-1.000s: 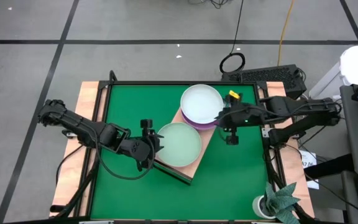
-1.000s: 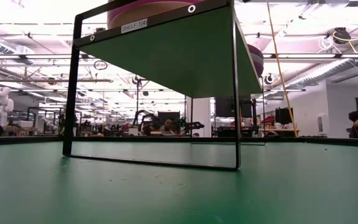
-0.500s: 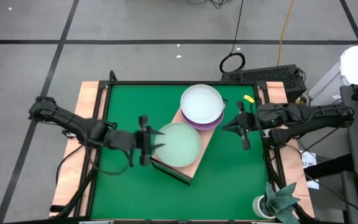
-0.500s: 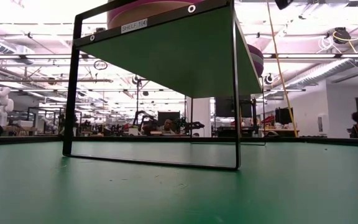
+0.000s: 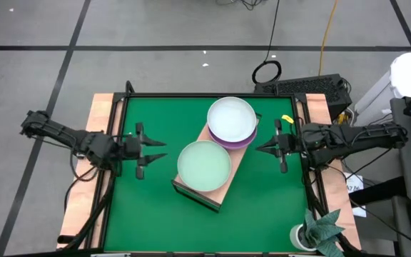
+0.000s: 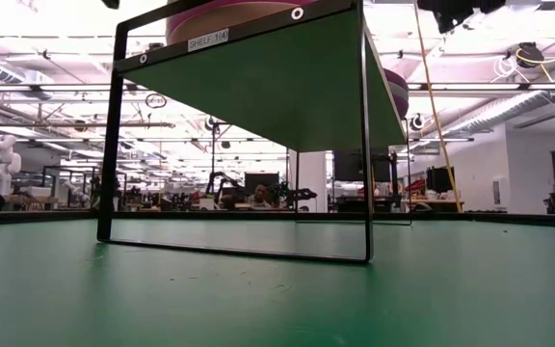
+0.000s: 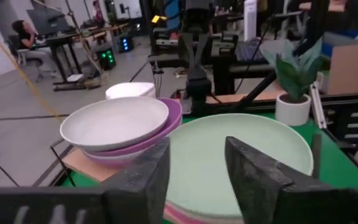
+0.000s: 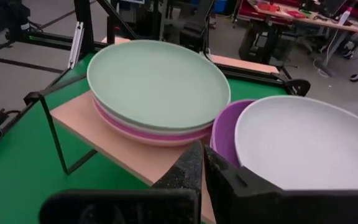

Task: Place and stack plates onto a shelf
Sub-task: Return to Home Position

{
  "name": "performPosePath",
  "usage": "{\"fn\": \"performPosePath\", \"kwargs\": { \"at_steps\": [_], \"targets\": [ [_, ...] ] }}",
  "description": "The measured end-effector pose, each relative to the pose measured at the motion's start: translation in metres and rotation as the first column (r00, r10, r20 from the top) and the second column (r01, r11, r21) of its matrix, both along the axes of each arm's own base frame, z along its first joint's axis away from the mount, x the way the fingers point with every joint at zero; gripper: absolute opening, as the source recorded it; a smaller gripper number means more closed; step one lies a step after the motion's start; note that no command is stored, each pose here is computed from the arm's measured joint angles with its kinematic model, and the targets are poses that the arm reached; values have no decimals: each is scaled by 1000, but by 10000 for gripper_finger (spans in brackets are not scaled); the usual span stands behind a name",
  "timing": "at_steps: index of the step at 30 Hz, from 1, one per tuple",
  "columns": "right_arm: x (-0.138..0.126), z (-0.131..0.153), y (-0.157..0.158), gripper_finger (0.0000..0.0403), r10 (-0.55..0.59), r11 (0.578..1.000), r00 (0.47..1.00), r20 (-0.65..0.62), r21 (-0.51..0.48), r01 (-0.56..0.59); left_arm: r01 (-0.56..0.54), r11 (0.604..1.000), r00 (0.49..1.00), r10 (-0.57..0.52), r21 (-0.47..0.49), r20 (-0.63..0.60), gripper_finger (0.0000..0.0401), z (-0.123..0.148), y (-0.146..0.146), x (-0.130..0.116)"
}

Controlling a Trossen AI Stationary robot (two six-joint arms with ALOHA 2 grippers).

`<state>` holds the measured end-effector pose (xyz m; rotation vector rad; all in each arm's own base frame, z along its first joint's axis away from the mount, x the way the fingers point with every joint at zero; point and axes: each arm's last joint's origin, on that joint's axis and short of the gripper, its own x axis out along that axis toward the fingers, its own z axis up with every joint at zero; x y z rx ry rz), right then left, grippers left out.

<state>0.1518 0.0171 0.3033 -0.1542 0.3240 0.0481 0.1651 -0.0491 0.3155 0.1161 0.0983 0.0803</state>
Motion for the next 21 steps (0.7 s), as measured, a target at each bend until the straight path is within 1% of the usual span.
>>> {"fn": "performPosePath", "kwargs": {
  "at_steps": [2, 5, 8, 11, 13, 17, 21],
  "targets": [
    [0, -5, 0, 0, -5, 1000, 1000, -4, -2, 5, 10, 1000, 1000, -10, -9, 18, 135, -4, 3, -10],
    [2, -13, -1, 0, -49, 999, 999, -3, -18, 48, 36, 999, 998, -34, -29, 55, 88, -7, 8, -23],
    [3, -14, -2, 0, -70, 997, 997, 14, -39, 71, 42, 998, 996, -38, -48, 76, 48, -12, 11, -32],
    [3, -15, -2, 0, -67, 997, 998, 11, -48, 67, 42, 997, 995, -37, -61, 89, 15, -16, 14, -39],
    [3, -15, -2, 0, -66, 997, 998, 10, -49, 66, 42, 997, 996, -36, -65, 87, 6, -20, 15, -42],
    [3, -17, -2, 0, -64, 997, 998, 1, -53, 64, 41, 997, 996, -36, -67, 84, 5, -27, 16, -45],
    [1, -28, -2, 0, -56, 995, 998, -13, -80, 55, 40, 997, 996, -35, -67, 79, 5, -30, 16, -46]
  ]
}}
